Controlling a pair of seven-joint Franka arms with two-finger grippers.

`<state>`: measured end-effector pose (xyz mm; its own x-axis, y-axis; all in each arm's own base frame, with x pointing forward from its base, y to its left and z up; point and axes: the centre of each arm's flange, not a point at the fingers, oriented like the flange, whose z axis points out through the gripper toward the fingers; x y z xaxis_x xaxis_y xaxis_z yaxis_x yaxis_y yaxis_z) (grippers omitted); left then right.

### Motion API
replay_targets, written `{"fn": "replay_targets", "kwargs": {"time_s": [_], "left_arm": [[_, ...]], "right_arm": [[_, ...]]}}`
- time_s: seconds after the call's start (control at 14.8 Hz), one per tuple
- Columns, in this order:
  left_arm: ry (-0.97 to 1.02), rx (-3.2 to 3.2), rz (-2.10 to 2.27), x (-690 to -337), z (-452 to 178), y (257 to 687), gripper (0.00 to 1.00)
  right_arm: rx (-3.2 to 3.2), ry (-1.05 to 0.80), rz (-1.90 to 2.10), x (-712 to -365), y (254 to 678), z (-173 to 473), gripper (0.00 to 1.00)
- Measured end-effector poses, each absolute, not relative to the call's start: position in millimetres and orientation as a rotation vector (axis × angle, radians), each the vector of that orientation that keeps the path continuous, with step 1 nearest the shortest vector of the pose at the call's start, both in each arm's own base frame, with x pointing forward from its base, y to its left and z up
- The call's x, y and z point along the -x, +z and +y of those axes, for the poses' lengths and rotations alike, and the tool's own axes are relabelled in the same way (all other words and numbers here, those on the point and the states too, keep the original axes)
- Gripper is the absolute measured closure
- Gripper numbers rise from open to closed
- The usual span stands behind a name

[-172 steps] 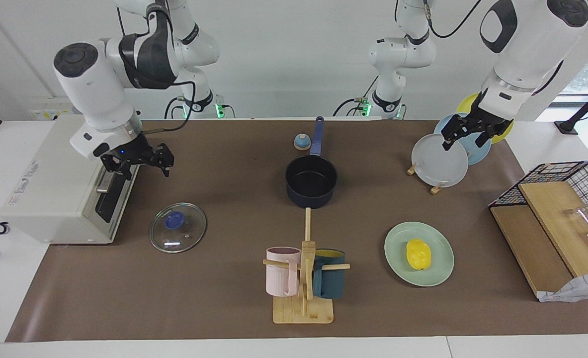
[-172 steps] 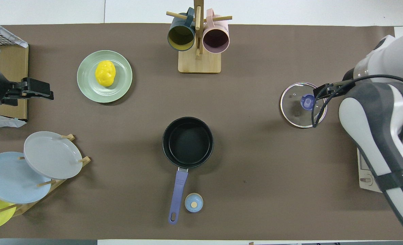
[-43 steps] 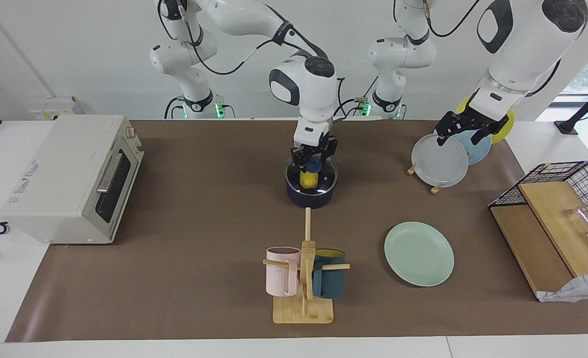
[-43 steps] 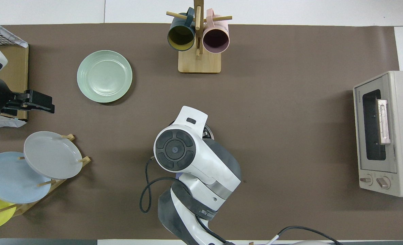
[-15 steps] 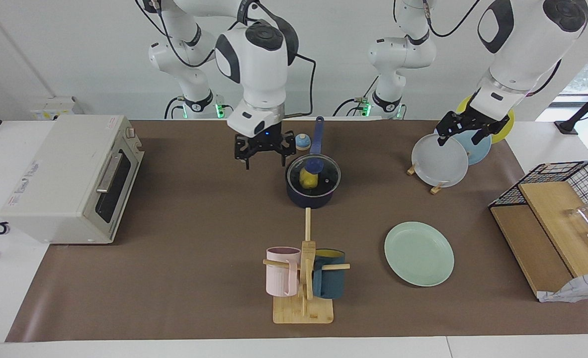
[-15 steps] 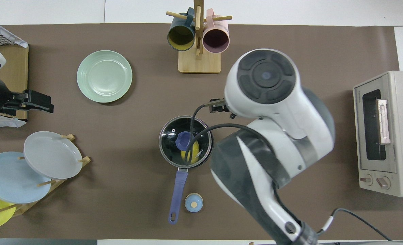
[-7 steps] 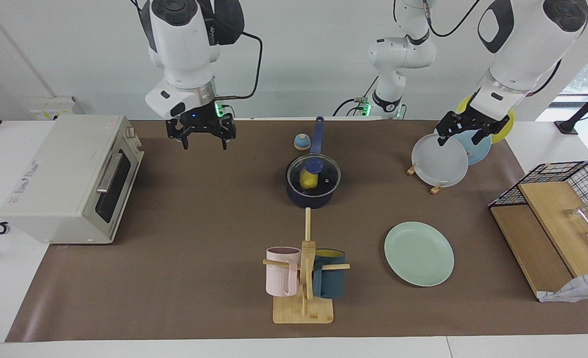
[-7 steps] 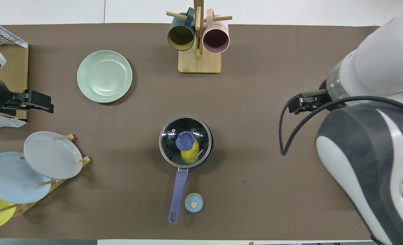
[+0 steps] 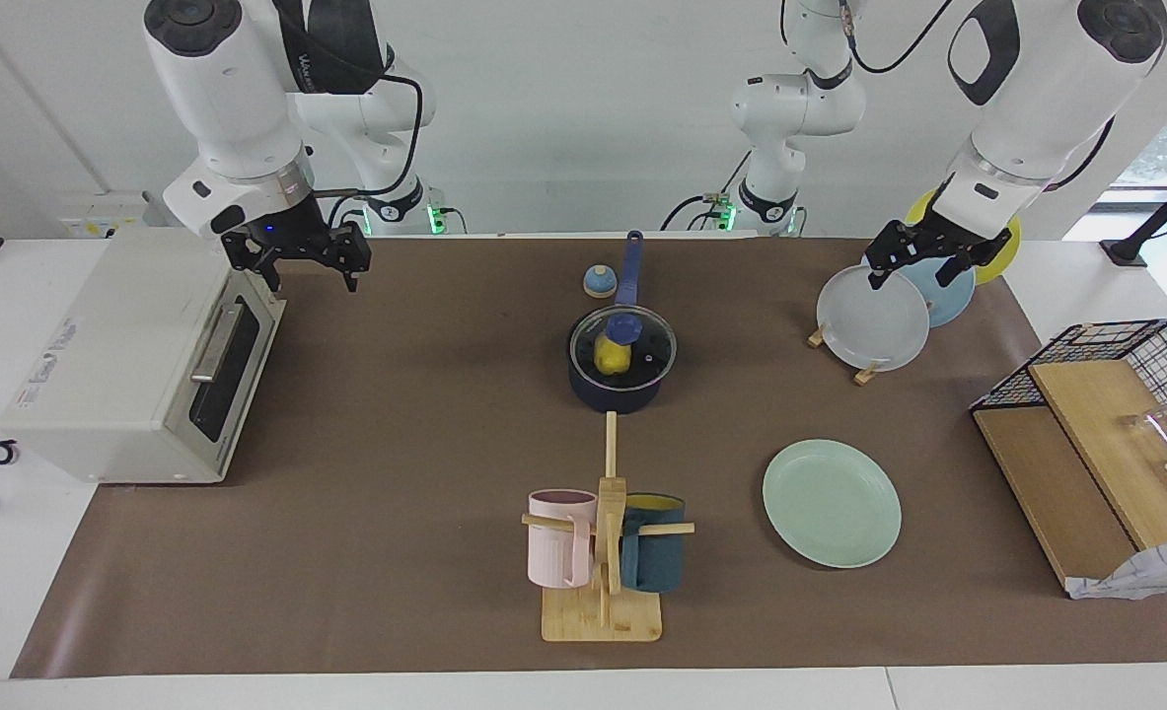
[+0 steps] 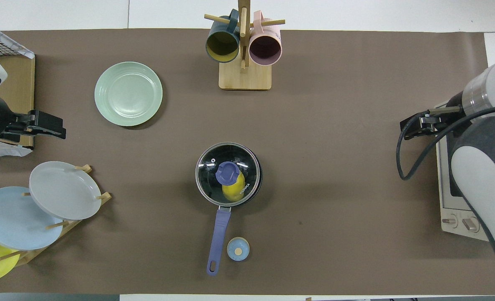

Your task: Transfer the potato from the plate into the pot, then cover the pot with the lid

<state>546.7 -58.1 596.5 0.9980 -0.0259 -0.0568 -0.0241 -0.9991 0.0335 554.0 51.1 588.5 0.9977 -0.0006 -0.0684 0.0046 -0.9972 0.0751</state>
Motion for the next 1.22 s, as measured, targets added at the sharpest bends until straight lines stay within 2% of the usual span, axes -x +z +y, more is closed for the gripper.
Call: {"fn": "replay_targets", "kwargs": {"time_s": [0.41, 1.22], "left_arm": [[-0.089, -3.107, -0.039, -547, -58, 596, 0.0], [-0.089, -3.107, -0.039, -547, -58, 597, 0.0]], "right_arm": [[-3.105, -0.115, -0.123, -556, 588, 11, 0.0], [-3.111, -0.093, -0.08, -552, 596, 27, 0.0]]}}
